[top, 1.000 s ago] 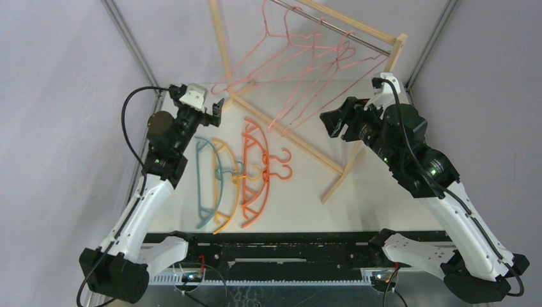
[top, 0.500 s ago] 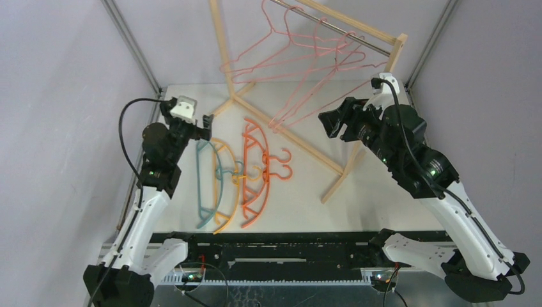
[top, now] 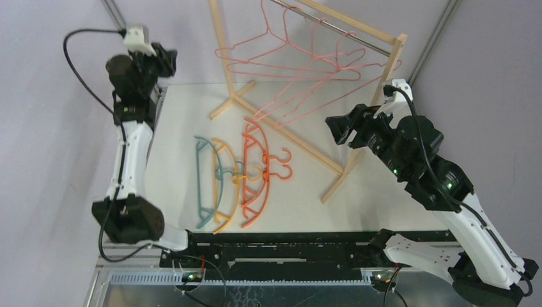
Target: Organize the hangers
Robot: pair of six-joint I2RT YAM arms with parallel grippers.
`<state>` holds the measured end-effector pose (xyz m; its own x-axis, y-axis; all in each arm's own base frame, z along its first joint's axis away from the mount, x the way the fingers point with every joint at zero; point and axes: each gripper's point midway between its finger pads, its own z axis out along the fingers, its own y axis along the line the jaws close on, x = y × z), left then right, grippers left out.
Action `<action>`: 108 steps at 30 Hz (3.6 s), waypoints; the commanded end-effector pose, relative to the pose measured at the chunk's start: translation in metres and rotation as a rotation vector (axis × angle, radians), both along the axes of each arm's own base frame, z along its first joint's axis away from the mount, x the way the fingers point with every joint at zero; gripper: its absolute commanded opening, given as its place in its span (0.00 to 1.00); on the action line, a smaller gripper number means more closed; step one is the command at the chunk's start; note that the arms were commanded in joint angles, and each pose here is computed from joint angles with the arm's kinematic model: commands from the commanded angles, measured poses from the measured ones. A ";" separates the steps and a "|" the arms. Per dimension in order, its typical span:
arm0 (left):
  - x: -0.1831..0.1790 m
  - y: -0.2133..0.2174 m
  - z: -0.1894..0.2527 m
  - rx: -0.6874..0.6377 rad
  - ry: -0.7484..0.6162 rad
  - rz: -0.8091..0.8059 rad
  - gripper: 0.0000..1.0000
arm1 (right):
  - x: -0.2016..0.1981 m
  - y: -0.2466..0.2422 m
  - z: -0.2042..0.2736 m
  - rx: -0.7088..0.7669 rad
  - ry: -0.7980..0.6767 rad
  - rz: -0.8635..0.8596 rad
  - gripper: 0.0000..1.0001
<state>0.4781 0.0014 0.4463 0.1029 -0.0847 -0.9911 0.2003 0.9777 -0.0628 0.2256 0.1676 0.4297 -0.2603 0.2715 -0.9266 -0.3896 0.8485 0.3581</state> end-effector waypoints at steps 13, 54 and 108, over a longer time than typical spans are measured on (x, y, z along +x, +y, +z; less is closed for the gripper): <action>0.081 -0.125 0.063 -0.075 -0.178 -0.427 0.41 | -0.014 -0.031 -0.015 -0.059 0.003 -0.068 0.67; 0.016 -0.125 -0.005 -0.008 -0.053 -0.455 0.43 | 0.137 -0.028 0.057 -0.143 -0.238 -0.471 0.17; -0.046 -0.073 -0.038 0.009 0.024 -0.368 0.42 | 0.286 0.167 0.051 -0.058 -0.330 0.021 0.19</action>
<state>0.4479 -0.0750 0.3909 -0.0142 -0.1381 -0.9903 0.5332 0.8368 -0.1244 0.5150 0.3328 0.4368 -0.0396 0.1181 -0.9922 -0.4432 0.8879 0.1233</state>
